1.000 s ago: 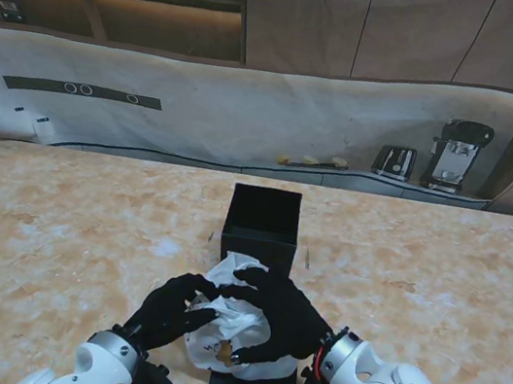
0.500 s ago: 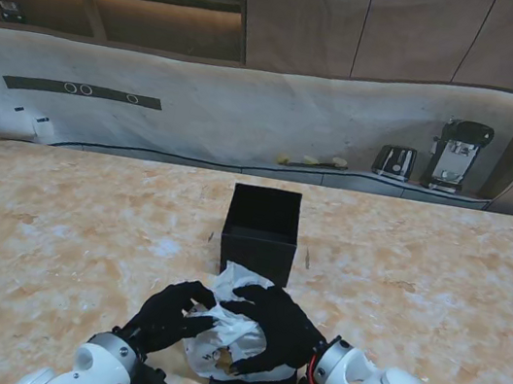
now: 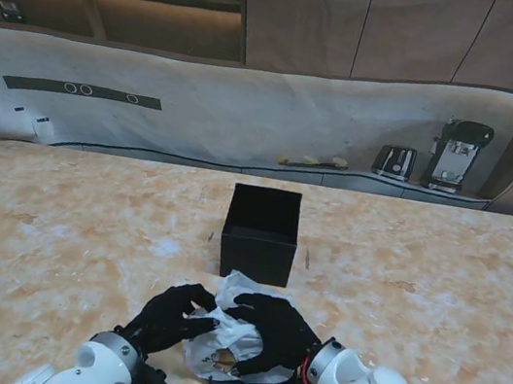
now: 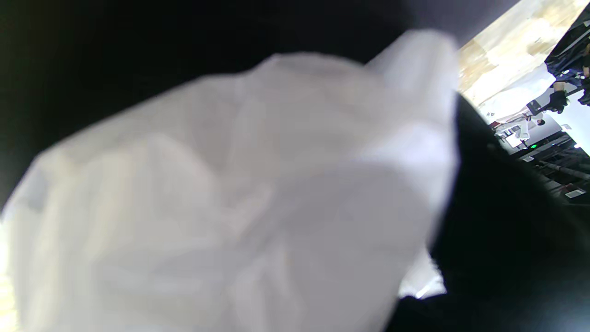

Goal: Pack mini donuts into a plastic bag, tie the opening and put the bag into the gift box

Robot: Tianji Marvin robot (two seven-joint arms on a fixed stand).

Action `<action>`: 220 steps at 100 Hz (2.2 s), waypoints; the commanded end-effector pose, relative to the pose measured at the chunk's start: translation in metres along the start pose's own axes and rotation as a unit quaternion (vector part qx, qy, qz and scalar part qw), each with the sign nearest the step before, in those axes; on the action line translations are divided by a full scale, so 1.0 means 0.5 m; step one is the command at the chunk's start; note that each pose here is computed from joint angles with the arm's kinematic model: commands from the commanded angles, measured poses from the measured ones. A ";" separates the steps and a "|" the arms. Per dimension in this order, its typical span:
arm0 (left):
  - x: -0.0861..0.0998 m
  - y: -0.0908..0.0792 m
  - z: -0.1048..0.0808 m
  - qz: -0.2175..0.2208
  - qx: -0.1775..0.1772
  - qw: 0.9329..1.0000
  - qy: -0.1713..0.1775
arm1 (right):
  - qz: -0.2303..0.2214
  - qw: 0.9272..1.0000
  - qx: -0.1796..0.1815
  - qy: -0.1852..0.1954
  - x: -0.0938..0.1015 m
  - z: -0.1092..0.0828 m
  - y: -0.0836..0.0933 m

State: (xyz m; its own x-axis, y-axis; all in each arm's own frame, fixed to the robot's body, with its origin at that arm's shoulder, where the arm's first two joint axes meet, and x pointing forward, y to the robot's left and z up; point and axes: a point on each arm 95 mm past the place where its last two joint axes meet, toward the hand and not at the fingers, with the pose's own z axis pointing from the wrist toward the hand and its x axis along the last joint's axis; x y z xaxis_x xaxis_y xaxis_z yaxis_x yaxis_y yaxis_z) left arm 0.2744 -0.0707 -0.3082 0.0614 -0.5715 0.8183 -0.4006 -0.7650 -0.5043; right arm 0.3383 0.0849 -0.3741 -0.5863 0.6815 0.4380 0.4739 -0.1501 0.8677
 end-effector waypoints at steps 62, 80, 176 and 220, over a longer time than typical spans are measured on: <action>0.002 -0.003 0.004 -0.003 -0.004 1.000 0.000 | 0.049 0.995 -0.086 -0.013 0.009 0.035 0.003; 0.002 -0.008 0.001 -0.002 0.001 1.000 0.006 | 0.073 0.988 -0.137 -0.006 0.022 0.044 0.016; 0.025 -0.054 -0.025 0.012 0.021 0.995 0.093 | 0.085 0.950 -0.300 0.025 0.069 -0.014 0.156; 0.001 -0.084 -0.024 0.043 0.017 0.992 0.118 | 0.057 0.943 -0.327 0.031 0.067 -0.025 0.205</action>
State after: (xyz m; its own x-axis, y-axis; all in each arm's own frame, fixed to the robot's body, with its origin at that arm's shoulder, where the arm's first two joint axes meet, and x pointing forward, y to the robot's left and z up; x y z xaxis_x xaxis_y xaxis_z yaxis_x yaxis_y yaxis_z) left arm 0.2809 -0.0406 -0.2795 -0.1859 -0.5221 0.8324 -0.3392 -0.7609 -0.5531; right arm 0.3581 0.0808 -0.2797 -0.5774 0.6074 0.5457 0.0571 -0.6366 0.7690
